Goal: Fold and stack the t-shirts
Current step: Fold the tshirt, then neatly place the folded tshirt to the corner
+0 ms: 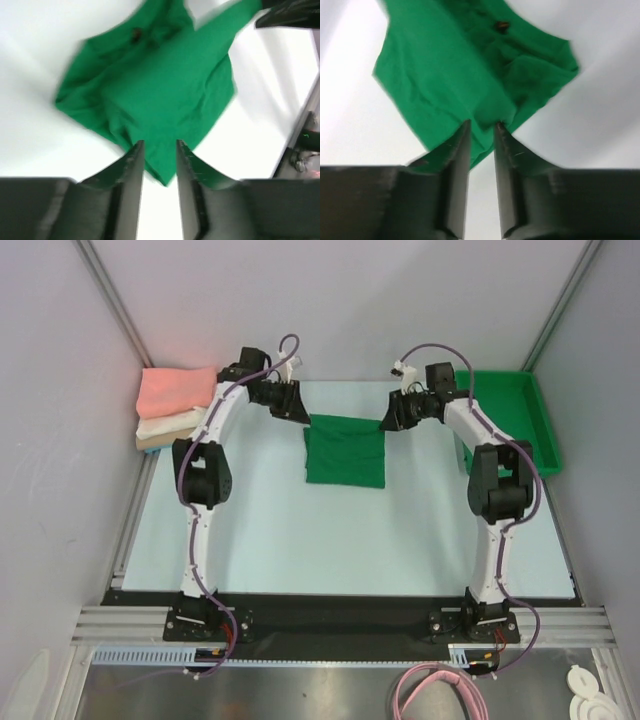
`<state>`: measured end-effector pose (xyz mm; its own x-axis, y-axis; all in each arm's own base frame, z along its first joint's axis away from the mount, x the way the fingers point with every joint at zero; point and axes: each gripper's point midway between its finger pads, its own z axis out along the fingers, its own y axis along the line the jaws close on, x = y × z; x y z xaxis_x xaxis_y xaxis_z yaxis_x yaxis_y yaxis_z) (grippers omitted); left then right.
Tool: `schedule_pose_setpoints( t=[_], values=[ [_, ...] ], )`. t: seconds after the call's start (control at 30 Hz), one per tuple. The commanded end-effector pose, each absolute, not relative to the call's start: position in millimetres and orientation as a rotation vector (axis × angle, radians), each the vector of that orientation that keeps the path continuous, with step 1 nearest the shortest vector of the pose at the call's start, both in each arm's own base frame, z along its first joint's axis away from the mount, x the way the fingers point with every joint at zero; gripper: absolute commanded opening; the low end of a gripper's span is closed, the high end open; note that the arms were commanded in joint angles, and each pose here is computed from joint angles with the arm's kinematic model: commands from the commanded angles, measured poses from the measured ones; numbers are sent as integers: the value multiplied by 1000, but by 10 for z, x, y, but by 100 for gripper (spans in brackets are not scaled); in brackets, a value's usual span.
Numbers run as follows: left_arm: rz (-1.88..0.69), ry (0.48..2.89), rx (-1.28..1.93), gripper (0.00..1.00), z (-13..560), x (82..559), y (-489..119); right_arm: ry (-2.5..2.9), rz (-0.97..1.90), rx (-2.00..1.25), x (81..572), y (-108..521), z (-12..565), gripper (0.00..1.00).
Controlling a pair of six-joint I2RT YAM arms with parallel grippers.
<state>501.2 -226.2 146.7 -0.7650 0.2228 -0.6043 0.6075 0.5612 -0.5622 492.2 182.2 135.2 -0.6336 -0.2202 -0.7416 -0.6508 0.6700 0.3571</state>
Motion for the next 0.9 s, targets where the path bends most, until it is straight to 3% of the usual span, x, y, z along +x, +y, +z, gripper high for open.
schedule_pose_setpoints(
  t=[0.0,0.03,0.27,0.5,0.87],
  values=[
    [-1029,2280,560,40,1463,5371,-2142,2183,798,-625,5261,1758,1202,39],
    [-1083,2269,527,43,1503,5366,-2155,2166,848,-596,5247,1784,1269,47],
    [-1243,2339,390,58,1327,4933,-1969,2078,977,-585,4874,1929,1428,49],
    [-1395,2420,317,57,876,4774,-1953,2240,1008,-658,4673,2062,903,47],
    [-1458,2470,227,59,374,5005,-2099,2368,989,-546,4828,2003,420,46]
  ],
)
